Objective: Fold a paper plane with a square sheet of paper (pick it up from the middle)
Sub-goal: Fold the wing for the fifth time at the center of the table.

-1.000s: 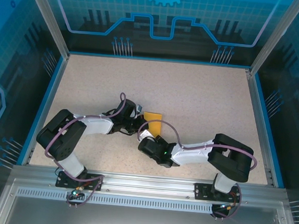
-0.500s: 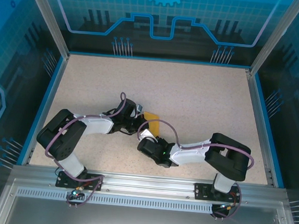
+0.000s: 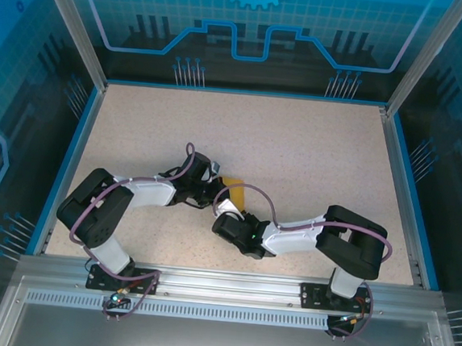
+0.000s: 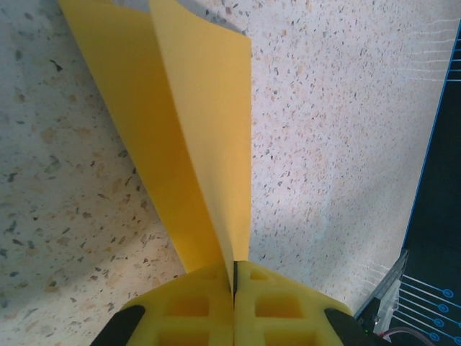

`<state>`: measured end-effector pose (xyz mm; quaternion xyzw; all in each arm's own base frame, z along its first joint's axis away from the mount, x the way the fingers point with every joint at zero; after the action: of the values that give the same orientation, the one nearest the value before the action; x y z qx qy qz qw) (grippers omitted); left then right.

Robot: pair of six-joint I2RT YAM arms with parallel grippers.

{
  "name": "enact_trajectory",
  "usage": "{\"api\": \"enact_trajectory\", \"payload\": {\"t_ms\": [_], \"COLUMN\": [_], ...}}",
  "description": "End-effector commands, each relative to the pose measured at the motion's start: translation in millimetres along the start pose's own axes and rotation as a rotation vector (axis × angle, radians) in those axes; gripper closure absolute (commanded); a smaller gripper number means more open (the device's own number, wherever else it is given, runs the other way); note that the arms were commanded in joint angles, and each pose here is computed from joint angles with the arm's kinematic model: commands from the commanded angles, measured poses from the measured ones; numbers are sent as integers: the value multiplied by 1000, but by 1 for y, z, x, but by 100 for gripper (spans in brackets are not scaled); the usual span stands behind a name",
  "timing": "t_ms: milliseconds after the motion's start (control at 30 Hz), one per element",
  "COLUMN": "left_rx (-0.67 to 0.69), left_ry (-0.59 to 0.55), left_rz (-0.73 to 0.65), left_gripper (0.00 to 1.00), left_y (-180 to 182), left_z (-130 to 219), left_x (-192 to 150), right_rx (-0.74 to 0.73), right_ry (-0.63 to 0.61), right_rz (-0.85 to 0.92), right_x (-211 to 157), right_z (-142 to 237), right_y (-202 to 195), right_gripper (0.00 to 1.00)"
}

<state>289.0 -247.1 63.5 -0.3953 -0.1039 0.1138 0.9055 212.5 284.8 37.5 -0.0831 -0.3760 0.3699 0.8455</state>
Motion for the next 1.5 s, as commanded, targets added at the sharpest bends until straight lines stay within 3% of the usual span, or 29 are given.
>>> {"api": "enact_trajectory", "payload": {"t_ms": [0,267,600,733,900,967,1067,1133,1467], "left_rx": [23,25,21,18,31,48,85,118,146], "left_ry": [12,16,11,4,-36,-65,-127,-184,-304], "left_rz": [14,17,11,4,-7,-11,-25,-33,-73], "left_gripper": [95,95,94,86,66,51,48,38,34], "left_y": [1,2,0,-3,-6,-6,-4,-1,0], "left_z": [-1,-3,0,3,14,21,38,52,91], "left_x": [1,1,1,2,6,8,13,15,12], "right_rx": [5,5,5,48,92,120,180,229,492], "right_ry": [-73,-66,-53,-57,-60,-62,-72,-86,-151], "right_rz": [-49,-41,-59,-87,-119,-140,-189,-246,-510], "right_x": [18,18,14,13,12,11,11,11,10], "right_z": [13,6,2,3,3,2,3,3,5], "right_y": [-1,2,2,2,3,4,6,5,-7], "right_gripper": [71,71,85,91,94,94,95,95,96]}}
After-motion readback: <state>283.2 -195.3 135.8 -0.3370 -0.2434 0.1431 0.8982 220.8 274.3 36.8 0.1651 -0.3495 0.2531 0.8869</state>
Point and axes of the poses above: each hand's point on the last joint's axis, 136 mm out from that joint toward the fingers, its own z axis back along the fingers, its own y axis along the line the jaws close on, x = y × z, the point moved 2 cm from there along z, back along the fingers
